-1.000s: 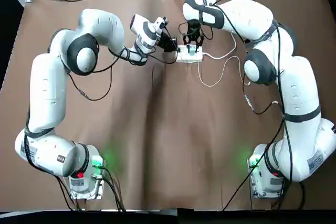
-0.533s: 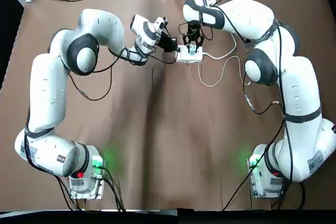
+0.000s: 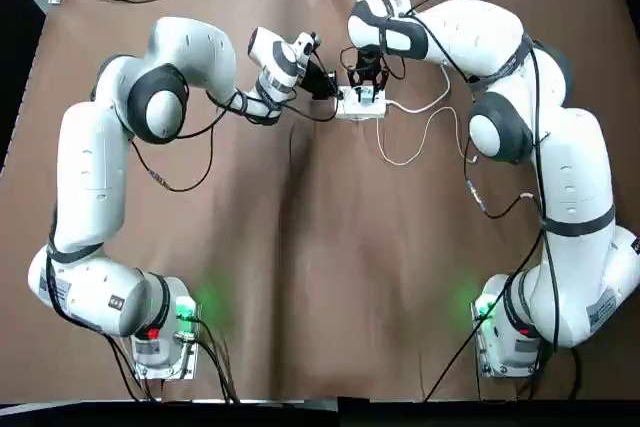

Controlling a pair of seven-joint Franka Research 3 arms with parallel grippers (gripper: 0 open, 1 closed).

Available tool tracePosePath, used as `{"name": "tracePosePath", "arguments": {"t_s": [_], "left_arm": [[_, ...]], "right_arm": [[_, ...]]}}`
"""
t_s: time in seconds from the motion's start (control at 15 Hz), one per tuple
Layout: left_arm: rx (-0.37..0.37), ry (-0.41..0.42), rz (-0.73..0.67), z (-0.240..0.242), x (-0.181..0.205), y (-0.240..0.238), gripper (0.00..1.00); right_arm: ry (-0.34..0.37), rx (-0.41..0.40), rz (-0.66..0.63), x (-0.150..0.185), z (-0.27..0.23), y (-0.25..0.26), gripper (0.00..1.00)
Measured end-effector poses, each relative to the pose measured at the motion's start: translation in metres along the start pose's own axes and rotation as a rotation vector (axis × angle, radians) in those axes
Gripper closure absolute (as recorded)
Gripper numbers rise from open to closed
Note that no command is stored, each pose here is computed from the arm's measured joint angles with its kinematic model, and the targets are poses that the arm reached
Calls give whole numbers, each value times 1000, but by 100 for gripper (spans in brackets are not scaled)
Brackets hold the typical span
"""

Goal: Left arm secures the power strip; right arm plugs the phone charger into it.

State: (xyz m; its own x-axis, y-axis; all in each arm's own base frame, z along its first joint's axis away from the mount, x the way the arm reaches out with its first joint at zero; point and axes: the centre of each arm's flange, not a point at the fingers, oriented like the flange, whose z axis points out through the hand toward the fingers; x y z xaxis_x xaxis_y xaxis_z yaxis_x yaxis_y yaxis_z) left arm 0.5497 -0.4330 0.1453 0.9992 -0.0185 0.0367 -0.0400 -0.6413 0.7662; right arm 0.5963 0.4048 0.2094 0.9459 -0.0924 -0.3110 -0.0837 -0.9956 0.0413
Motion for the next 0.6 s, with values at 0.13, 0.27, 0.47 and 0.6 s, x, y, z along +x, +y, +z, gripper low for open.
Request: {"name": "tracePosePath", "arguments": {"t_s": [0.13,0.27,0.47,0.6], "left_arm": [[0,0,0,0,0,0,99],[0,0,0,0,0,0,99],[0,0,0,0,0,0,99],[0,0,0,0,0,0,99]], "right_arm": [[1,0,0,0,0,0,52],[1,0,0,0,0,0,52],[38,23,-9,7,4,-1,43],[55,36,-22,16,11,4,17]]}}
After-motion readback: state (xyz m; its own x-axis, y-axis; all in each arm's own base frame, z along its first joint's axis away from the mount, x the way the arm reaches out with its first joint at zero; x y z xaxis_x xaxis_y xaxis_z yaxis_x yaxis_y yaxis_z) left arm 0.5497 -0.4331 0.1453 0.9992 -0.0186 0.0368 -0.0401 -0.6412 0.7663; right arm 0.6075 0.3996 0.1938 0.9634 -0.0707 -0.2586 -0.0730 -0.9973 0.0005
